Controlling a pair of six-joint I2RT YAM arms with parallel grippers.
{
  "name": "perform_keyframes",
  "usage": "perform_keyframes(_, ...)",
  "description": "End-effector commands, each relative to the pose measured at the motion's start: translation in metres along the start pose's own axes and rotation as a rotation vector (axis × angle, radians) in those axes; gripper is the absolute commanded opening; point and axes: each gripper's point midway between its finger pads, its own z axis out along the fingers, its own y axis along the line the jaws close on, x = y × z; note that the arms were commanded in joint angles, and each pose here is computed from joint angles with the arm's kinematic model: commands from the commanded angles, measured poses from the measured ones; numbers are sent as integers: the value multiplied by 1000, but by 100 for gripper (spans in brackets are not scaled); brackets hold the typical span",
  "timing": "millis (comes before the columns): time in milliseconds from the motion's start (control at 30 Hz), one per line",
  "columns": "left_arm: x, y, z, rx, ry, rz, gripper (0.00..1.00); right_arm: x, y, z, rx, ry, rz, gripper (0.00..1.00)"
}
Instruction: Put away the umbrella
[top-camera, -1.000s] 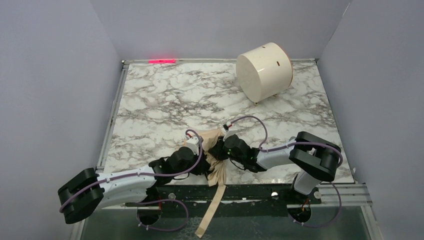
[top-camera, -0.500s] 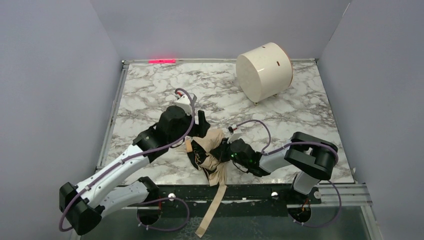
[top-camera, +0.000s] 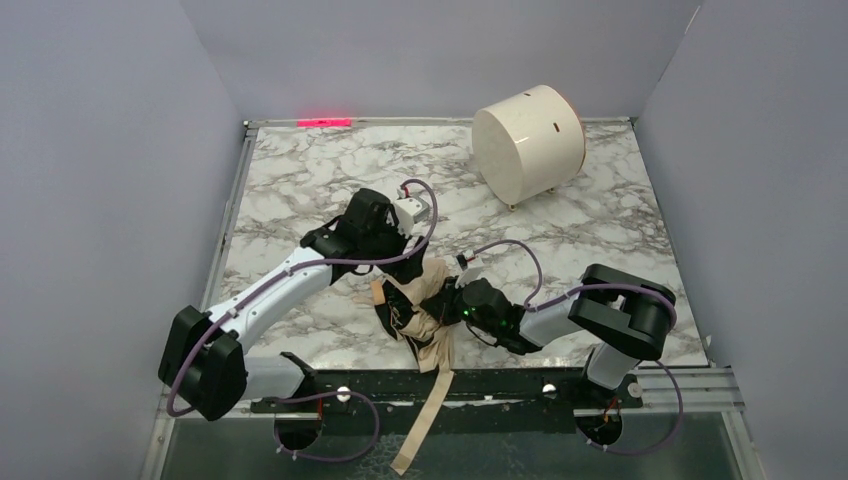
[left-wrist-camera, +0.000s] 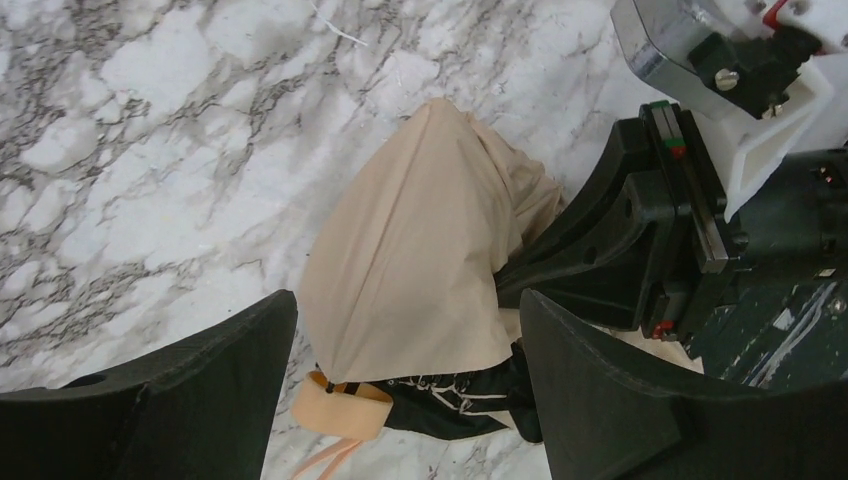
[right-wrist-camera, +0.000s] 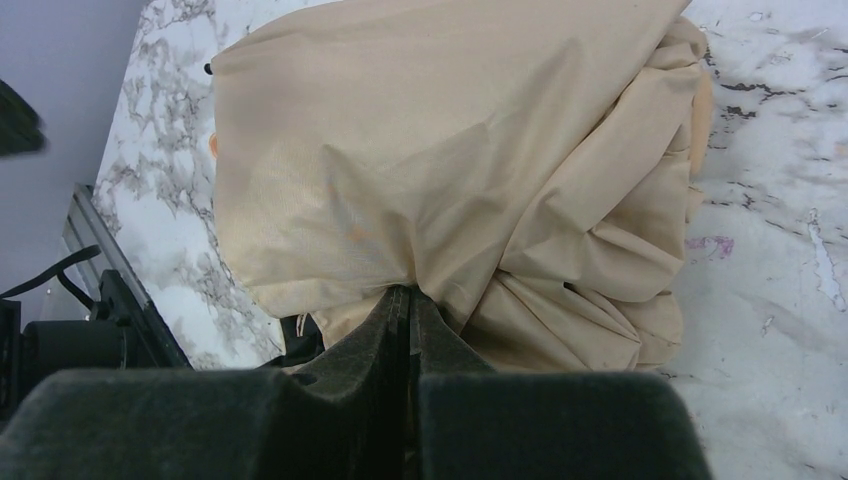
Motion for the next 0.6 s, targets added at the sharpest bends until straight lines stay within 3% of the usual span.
perform_keyframes(0, 0, -14, 9, 138, 40, 123, 83, 61, -68, -24, 197, 222, -105, 10)
perform_keyframes(567, 71, -20, 52, 275, 283, 72, 84, 56, -59, -28, 161, 212, -87, 10)
